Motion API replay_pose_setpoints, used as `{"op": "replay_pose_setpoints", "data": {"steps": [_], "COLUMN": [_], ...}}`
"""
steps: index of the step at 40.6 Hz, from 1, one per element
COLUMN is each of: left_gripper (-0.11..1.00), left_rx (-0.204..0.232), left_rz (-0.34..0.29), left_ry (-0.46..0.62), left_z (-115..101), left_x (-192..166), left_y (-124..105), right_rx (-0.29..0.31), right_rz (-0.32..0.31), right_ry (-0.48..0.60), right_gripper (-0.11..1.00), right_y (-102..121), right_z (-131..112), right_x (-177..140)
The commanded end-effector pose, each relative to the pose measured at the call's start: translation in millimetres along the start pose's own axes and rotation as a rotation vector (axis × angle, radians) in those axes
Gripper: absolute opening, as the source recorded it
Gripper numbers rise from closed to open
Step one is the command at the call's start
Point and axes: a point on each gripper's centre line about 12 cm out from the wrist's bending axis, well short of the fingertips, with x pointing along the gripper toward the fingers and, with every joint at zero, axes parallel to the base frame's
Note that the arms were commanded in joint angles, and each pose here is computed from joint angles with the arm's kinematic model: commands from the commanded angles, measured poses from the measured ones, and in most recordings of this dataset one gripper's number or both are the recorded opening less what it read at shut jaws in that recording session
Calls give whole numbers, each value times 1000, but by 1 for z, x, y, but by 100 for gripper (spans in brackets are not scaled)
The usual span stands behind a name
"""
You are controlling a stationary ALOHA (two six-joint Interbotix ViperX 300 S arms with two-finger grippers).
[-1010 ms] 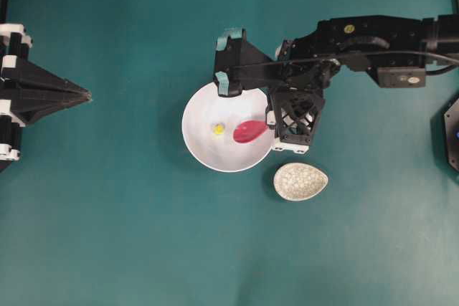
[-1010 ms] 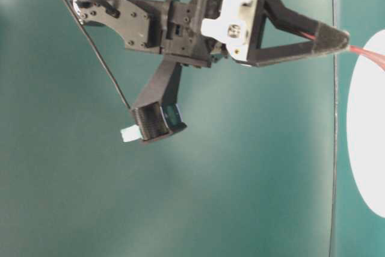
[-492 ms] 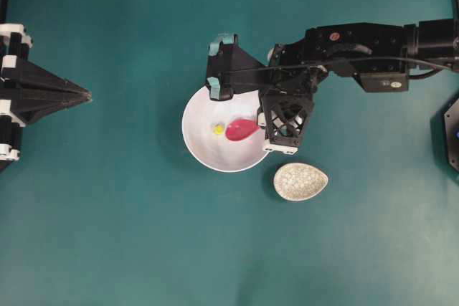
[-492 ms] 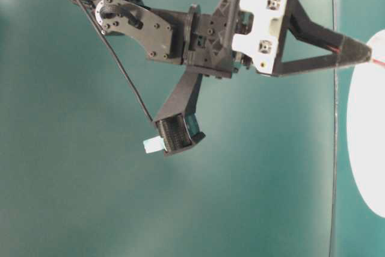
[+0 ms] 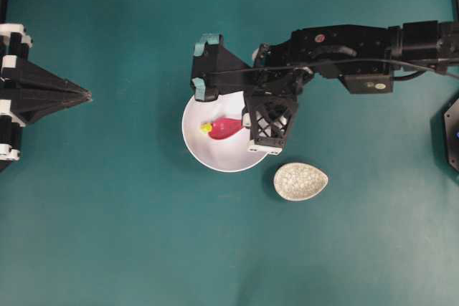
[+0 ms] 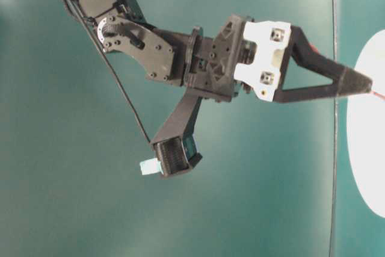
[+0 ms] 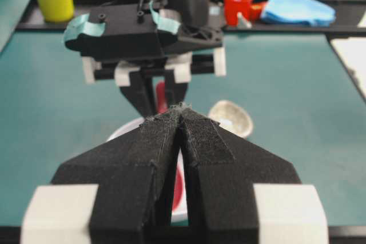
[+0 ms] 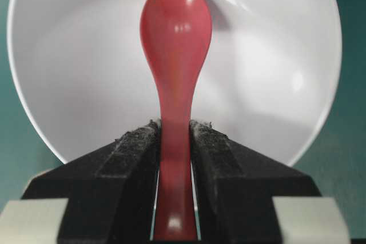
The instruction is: Scoop the yellow hexagonal prism block from the bowl with a spoon using the right arm.
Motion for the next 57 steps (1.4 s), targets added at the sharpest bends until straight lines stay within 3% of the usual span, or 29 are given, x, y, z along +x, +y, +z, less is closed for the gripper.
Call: {"op": "replay_pose_setpoints", "data": {"steps": [1,25,57], "left_gripper": [0,0,0], "left_rx": [5,3,2], "left_rz": [0,0,0], "left_ry": [-26,-32,-34], "left_z": [11,12,13], "left_x": [3,2,2], "left_y": [0,0,0], "right_rx": [-10,0,1], "right_rz": [4,-6,-12], "right_ry": [-63,-152,-153], "right_gripper": [25,24,25], "right_y": [5,3,2], "right_z": [13,22,20], "right_x": [-13,-13,-11]}}
